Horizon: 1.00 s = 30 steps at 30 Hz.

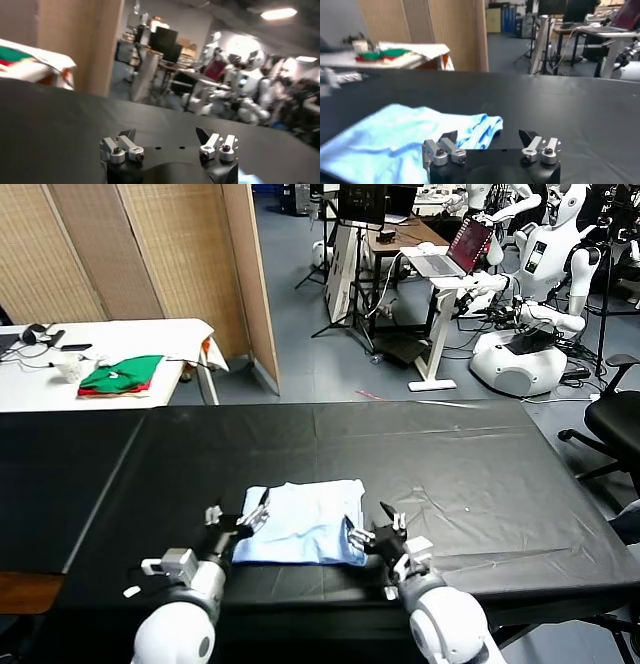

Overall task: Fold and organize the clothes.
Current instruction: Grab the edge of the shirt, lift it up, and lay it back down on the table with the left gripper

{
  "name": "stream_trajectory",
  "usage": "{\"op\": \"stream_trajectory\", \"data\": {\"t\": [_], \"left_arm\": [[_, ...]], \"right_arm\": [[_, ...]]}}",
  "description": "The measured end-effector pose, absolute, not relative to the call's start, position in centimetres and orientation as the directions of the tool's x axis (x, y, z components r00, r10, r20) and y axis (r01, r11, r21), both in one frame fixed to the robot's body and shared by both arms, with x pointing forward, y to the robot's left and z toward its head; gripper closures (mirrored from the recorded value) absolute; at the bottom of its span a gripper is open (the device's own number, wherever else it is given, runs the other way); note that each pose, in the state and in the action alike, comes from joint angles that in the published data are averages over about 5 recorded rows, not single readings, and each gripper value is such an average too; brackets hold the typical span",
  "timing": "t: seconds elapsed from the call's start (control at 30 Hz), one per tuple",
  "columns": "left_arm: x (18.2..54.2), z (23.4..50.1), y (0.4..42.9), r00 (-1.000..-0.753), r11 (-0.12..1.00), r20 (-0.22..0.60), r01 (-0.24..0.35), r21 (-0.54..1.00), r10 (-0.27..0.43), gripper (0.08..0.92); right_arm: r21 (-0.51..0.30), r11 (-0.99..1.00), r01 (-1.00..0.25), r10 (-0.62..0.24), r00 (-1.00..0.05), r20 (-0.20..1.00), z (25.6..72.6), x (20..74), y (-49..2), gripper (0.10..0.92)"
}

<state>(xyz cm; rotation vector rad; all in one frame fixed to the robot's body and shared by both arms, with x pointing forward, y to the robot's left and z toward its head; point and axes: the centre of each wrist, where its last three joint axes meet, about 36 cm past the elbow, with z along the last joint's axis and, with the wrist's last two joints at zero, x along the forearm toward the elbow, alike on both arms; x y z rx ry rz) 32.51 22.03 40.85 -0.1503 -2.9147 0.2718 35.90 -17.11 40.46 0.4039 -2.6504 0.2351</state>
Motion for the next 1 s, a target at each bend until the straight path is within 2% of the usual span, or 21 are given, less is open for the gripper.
{"op": "stream_trajectory", "data": {"t": [0.13, 0.33, 0.5, 0.8, 1.0], "left_arm": [[32.4, 40.1, 22.4, -0.971, 0.979, 0.217, 0.056, -0.196, 0.099, 0.092], [32.6, 38.9, 22.5, -0.964, 0.962, 0.234, 0.062, -0.267, 0.128, 0.092], [32.9, 38.0, 21.9, -0.958, 0.936, 0.237, 0.072, -0.344, 0.161, 0.092], [32.7, 35.4, 22.6, -0.949, 0.902, 0.263, 0.047, -0.429, 0.175, 0.092], [32.7, 34.5, 22.8, -0.948, 0.882, 0.266, 0.031, -0.47, 0.175, 0.109]], "right_arm": [[-0.099, 0.95, -0.296, -0.224, -0.867, 0.444, 40.8, 35.9, -17.5, 0.115], [0.015, 0.965, -0.262, -0.253, -0.913, 0.321, 43.3, 35.9, -18.5, 0.115], [0.079, 0.967, -0.241, -0.254, -0.928, 0.272, 45.1, 35.2, -20.1, 0.115], [0.104, 0.969, -0.223, -0.241, -0.944, 0.224, 47.4, 33.4, -21.3, 0.115], [0.109, 0.969, -0.22, -0.239, -0.947, 0.215, 47.8, 32.9, -21.3, 0.115]]}}
